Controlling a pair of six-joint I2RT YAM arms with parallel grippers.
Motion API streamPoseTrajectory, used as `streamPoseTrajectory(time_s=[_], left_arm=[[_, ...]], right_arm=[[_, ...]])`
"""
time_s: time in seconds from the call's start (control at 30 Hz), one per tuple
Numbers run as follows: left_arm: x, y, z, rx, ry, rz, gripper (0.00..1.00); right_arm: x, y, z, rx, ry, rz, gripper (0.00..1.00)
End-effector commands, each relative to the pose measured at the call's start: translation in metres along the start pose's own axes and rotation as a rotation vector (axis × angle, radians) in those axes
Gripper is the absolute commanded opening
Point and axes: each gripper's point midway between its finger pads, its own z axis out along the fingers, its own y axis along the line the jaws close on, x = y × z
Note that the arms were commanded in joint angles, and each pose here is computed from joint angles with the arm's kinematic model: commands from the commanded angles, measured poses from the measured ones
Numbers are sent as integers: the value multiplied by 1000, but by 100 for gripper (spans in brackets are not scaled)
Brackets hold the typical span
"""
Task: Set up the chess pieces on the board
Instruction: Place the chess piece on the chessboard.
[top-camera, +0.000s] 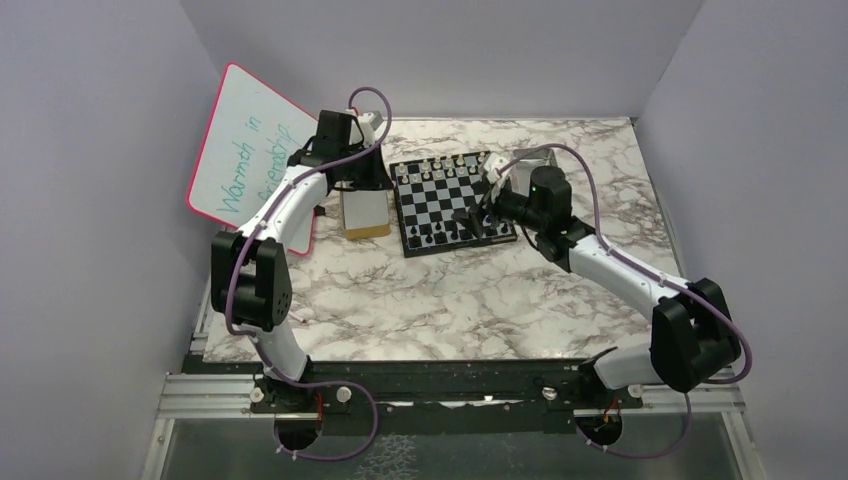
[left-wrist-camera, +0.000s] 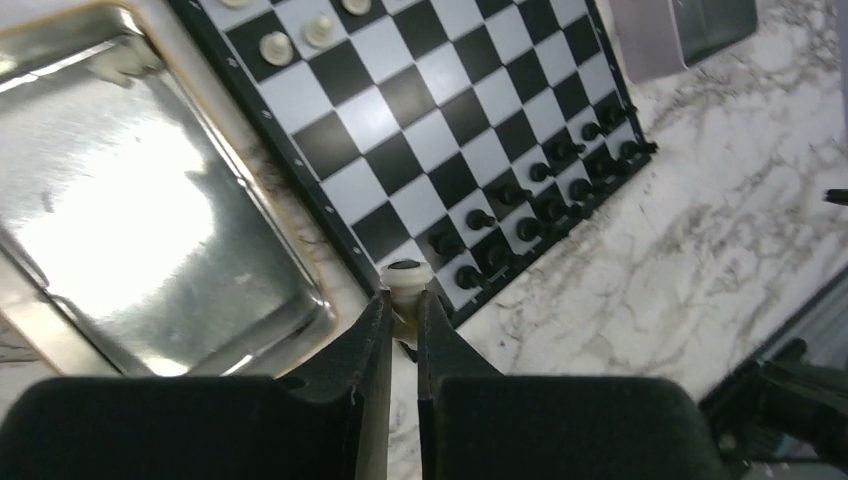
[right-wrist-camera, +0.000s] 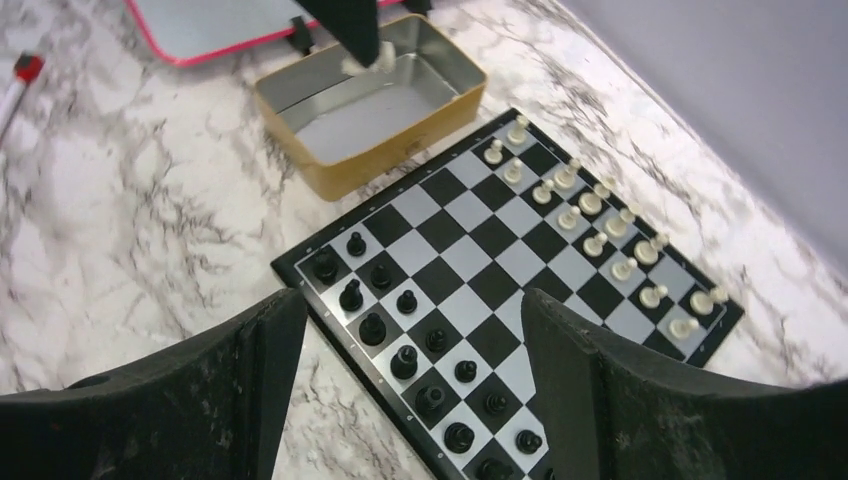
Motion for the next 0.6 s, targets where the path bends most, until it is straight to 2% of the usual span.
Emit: streamPoseTrajectory(time_s=[0.0, 0.23, 0.37, 0.57], left_arm=[[19, -58, -21, 206, 61, 16, 8], [45, -107, -33, 345, 126, 64, 8], [49, -121, -42, 370, 122, 93, 8], [67, -129, -46, 429, 173, 87, 8]], right_arm=[[-11, 26, 3, -190, -172, -387, 80], [8, 38, 20, -335, -140, -572, 76], [6, 48, 26, -338, -191, -653, 76], [-4, 60, 36, -344, -224, -731, 64]])
